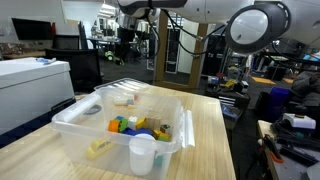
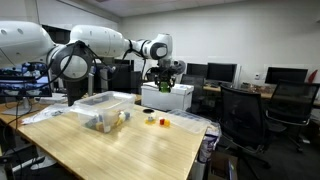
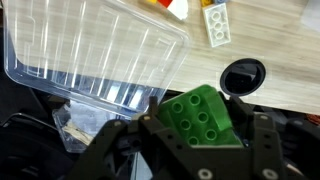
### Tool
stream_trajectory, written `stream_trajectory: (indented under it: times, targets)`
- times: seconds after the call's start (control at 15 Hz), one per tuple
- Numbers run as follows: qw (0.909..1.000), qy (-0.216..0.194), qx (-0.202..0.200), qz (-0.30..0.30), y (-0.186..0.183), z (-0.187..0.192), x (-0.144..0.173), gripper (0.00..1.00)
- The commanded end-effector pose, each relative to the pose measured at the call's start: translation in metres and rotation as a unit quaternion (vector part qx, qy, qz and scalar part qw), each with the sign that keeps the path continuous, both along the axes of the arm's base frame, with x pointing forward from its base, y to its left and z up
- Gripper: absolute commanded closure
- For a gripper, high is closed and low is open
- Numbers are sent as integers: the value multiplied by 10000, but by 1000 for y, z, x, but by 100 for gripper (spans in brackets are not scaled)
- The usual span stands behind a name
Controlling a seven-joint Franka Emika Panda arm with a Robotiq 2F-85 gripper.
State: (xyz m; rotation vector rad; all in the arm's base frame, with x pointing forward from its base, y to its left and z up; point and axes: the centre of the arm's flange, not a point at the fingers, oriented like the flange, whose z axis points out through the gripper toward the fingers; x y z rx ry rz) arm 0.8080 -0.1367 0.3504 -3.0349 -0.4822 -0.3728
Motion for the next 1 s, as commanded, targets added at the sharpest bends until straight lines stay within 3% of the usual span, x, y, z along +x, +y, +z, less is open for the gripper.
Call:
stream_trajectory:
  times: [0.0,0.27,0.6,0.67,0.8,0.93]
  targets:
    - [9998,-134,26,163,16,1,-20,55]
    - [9964,-298,-11,795,61,3,-62,55]
    - [9828,-347,173,1806,91,5,-64,55]
    - [9781,-898,76,1874,93,24,-62,55]
    - [9681,-1578,-83,1945,94,51,-54,55]
    - [9628,-1865,-42,1957,94,67,-51,55]
